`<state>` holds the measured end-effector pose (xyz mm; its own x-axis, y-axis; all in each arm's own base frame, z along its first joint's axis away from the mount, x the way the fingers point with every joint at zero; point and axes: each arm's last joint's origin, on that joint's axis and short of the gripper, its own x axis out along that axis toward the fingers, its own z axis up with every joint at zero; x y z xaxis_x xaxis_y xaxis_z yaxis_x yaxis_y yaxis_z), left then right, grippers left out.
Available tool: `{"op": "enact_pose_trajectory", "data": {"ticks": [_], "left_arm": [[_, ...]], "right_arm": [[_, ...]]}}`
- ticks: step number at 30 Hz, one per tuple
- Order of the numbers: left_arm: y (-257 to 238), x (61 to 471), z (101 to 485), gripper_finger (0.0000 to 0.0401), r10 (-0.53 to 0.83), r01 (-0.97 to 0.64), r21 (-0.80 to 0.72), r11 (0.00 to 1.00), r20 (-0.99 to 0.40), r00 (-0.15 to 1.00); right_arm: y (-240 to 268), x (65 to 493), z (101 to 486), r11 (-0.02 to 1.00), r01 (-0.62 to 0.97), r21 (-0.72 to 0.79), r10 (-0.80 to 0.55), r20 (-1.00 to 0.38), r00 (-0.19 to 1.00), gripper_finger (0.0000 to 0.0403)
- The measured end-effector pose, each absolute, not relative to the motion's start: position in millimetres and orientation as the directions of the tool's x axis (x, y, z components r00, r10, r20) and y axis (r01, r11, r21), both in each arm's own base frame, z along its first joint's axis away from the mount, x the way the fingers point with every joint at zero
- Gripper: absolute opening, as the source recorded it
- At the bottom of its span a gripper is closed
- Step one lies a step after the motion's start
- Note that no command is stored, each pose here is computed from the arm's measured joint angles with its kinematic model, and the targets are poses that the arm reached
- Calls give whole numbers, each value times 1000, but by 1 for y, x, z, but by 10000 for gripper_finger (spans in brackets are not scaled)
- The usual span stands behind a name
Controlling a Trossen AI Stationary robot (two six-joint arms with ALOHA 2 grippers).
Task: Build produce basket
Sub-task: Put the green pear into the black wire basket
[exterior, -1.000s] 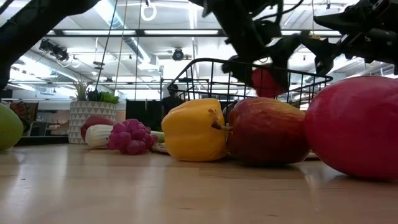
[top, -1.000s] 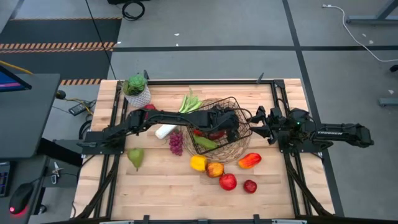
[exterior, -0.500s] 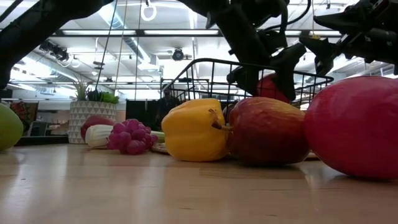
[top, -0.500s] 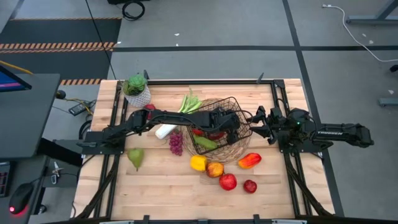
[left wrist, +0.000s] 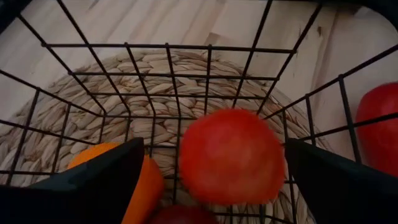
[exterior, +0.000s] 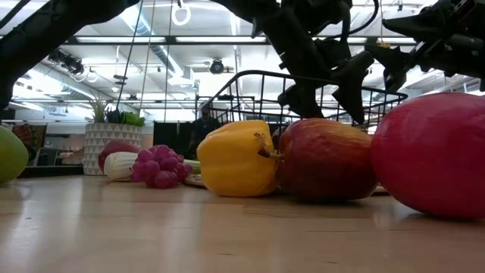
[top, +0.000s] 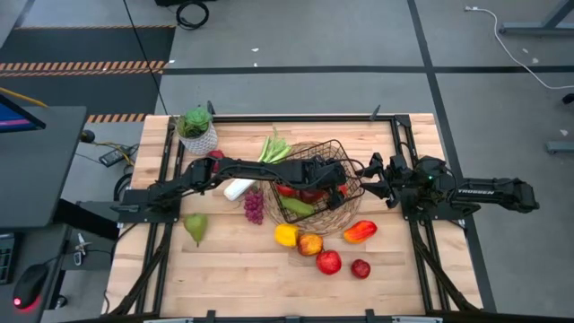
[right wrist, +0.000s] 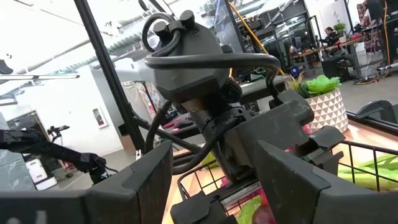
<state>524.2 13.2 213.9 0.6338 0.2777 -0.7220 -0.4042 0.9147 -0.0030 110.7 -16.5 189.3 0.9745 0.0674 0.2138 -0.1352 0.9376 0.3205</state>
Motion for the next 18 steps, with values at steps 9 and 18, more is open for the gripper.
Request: {"op": "enact_pose_trajectory", "data": {"ticks": [9, 18], "left_arm": [[7, 520, 221, 399, 273, -316, 82, 945, -730, 627], [-26, 485, 249, 399, 560, -399, 405, 823, -699, 444]], "right_arm": [[-16, 111, 189, 938, -135, 321, 67, 214, 975, 231], [-16, 111, 189, 938, -134, 321, 67, 213, 975, 231]]}}
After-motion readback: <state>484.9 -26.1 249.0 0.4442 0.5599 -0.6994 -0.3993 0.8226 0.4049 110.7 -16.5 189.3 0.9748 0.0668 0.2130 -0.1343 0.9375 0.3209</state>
